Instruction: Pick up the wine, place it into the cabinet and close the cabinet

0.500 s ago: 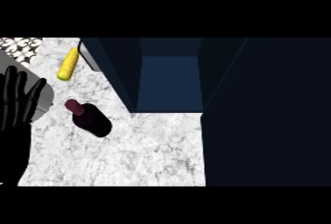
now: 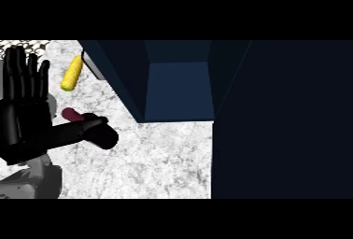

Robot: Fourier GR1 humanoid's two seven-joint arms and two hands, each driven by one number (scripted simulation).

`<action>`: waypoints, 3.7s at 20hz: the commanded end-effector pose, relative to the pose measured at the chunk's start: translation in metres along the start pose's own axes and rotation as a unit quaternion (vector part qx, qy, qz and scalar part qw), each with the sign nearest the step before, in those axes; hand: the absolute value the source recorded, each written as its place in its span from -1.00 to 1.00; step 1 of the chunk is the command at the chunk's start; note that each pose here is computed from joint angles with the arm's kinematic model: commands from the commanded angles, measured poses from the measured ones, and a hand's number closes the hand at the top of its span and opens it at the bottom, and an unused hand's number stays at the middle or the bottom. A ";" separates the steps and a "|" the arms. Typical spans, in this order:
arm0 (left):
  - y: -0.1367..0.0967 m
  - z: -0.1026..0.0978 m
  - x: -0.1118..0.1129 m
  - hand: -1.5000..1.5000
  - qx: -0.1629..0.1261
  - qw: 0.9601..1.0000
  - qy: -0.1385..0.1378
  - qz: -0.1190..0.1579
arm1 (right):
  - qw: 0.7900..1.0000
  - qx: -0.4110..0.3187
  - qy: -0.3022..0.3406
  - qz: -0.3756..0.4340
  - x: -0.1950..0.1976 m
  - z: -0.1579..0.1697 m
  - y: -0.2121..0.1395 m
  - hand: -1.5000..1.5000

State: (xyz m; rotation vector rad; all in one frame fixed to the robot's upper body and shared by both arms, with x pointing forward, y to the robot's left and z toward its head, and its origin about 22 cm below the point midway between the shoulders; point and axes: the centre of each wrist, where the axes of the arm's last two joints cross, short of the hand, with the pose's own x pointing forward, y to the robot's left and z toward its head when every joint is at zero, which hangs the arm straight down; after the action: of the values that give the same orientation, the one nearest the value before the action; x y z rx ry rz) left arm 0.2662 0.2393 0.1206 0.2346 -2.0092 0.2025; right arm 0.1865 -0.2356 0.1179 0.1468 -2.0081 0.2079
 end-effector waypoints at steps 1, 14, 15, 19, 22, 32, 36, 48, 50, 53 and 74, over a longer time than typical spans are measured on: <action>-0.019 -0.019 -0.008 -1.00 0.037 0.996 0.051 0.062 | 0.998 0.048 0.040 -0.032 0.011 0.013 -0.004 -1.00; -0.067 -0.026 0.003 -1.00 0.038 0.996 0.052 0.055 | 0.997 0.033 0.052 -0.040 0.034 0.016 -0.011 -1.00; -0.074 -0.015 -0.005 -1.00 0.044 0.996 0.051 0.058 | 0.998 0.035 0.034 -0.038 0.047 0.012 -0.023 -1.00; -0.075 -0.017 -0.007 -1.00 0.041 0.996 0.054 0.058 | 0.998 0.035 0.042 -0.037 0.059 0.021 -0.006 -1.00; -0.072 -0.018 -0.017 -1.00 0.042 0.996 0.059 0.060 | 0.998 0.032 0.037 -0.042 0.056 0.015 0.002 -1.00; -0.063 -0.008 -0.006 -1.00 0.066 0.995 0.070 0.036 | 0.997 0.037 0.039 -0.046 0.052 0.016 -0.008 -1.00; -0.048 0.014 -0.015 -1.00 0.076 0.993 0.085 0.017 | 0.997 0.042 0.045 -0.042 0.055 -0.001 -0.009 -1.00; 0.003 0.034 -0.024 -1.00 0.095 0.991 0.095 -0.008 | 0.998 0.034 0.037 -0.031 0.079 -0.007 -0.019 -1.00; -0.018 0.028 -0.035 -1.00 0.107 0.990 0.094 -0.016 | 0.998 0.037 0.045 -0.033 0.059 0.010 -0.009 -1.00; 0.012 0.023 -0.037 -1.00 0.112 0.988 0.110 -0.012 | 0.998 0.034 0.034 -0.035 0.069 0.011 -0.003 -1.00; 0.052 0.093 -0.126 -1.00 0.122 0.980 0.156 -0.026 | 0.997 0.057 0.049 -0.030 0.063 -0.008 -0.005 -1.00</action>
State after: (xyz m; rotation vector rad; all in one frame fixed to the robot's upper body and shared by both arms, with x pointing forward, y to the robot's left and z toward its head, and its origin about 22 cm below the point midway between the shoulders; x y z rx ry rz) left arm 0.2324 0.2712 -0.0141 0.3865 -1.6706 0.4245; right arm 0.1591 -0.2404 0.1659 0.2583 -1.8886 0.2585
